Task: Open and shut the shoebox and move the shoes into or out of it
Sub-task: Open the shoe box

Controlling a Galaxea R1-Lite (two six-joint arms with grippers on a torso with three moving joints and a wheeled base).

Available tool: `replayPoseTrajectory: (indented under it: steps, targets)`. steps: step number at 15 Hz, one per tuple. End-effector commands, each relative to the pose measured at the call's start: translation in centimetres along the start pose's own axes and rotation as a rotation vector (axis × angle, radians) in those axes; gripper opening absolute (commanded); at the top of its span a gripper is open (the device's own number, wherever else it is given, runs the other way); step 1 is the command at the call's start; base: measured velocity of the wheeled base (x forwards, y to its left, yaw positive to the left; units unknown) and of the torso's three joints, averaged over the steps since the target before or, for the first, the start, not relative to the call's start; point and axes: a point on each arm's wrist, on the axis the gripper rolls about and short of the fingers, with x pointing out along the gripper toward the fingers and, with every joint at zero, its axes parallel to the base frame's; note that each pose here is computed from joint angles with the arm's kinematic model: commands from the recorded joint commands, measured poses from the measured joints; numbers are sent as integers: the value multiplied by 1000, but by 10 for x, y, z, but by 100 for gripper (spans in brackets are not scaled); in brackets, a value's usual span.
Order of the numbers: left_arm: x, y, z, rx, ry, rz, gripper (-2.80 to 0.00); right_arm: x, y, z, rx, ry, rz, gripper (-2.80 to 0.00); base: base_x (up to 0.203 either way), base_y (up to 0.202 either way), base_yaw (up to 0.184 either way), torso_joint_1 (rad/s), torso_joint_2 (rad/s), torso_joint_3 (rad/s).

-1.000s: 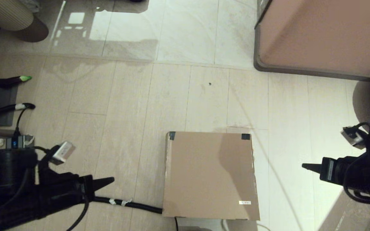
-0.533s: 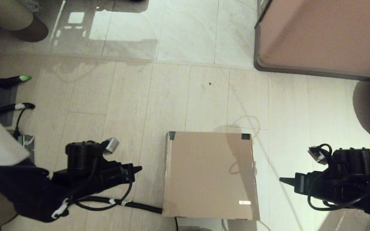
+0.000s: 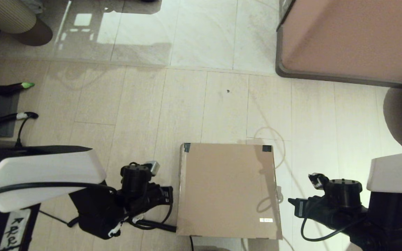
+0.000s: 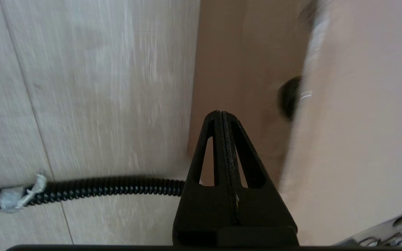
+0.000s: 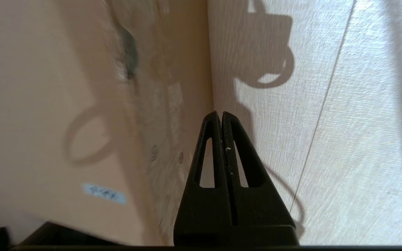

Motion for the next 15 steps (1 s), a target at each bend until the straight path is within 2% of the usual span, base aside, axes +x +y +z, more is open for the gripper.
replayPoseTrajectory:
  steps: [1, 4, 12, 15]
  targets:
    - [14, 1, -8, 0, 17, 5, -280, 23, 1, -16, -10, 38, -9, -280, 0, 0, 0, 0, 0, 0]
    - [26, -2, -7, 7, 3, 0, -280, 32, 8, -15, -28, 23, 0, -280, 0, 0, 0, 0, 0, 0]
    - [33, -6, -9, 11, 56, 1, -280, 41, 28, -21, -47, 43, 70, -280, 0, 0, 0, 0, 0, 0]
    - [28, -11, -7, 12, 75, -6, -280, 29, 31, -18, 53, 55, 105, -280, 0, 0, 0, 0, 0, 0]
